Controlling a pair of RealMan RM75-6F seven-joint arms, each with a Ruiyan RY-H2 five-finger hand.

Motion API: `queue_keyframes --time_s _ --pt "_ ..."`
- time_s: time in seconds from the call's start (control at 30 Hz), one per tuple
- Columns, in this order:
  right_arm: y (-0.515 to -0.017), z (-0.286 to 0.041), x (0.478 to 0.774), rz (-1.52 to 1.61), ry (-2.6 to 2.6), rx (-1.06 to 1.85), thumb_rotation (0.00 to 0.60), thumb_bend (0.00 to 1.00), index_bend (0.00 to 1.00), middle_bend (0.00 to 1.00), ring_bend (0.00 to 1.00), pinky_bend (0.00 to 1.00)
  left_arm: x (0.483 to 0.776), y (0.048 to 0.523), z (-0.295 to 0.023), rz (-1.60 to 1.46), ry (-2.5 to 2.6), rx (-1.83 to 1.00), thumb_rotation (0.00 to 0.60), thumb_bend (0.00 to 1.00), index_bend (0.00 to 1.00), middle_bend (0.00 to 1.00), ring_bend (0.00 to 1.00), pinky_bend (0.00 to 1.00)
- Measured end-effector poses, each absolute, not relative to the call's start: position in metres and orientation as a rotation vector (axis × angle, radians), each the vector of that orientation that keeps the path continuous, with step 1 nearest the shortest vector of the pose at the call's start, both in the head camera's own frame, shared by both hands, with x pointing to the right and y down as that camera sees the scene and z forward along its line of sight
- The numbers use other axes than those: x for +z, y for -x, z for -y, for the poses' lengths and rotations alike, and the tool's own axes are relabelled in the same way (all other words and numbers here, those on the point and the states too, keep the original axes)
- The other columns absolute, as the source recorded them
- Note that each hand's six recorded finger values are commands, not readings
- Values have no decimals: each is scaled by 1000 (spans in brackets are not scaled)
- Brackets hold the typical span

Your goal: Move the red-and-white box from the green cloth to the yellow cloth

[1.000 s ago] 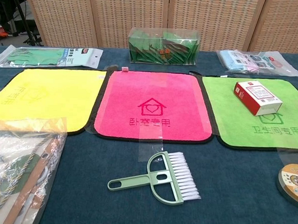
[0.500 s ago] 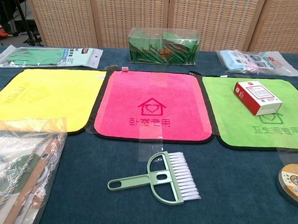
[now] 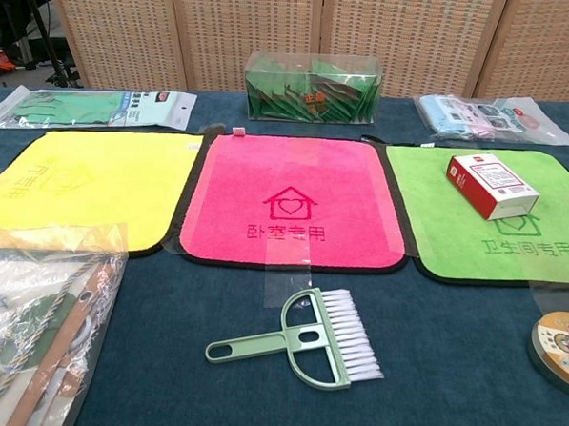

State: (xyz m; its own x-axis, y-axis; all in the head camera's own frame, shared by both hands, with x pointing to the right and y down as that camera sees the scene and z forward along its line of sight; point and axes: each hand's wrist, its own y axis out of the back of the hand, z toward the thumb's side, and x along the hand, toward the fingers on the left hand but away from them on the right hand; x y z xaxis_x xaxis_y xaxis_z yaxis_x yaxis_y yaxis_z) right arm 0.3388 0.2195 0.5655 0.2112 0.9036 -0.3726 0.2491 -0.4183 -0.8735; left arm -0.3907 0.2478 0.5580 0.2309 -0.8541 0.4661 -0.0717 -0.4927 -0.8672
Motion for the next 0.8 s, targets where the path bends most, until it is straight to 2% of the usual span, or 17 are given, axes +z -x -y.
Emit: queue_keyframes --time_s 0.17,0.53,0.8 --pt "-325 -193 569 1180 1916 1199 600 1000 55 0 0 0 558 390 -248 -870 1782 -1322 600 333 0 0 0 0" --pt "-301 -123 620 1406 2346 1381 600 1000 55 0 0 0 563 391 -248 -858 1795 -1322 600 334 0 0 0 0" --pt "-281 -63 635 1469 2438 1401 600 1000 55 0 0 0 566 391 -248 -846 1801 -1325 600 336 0 0 0 0"
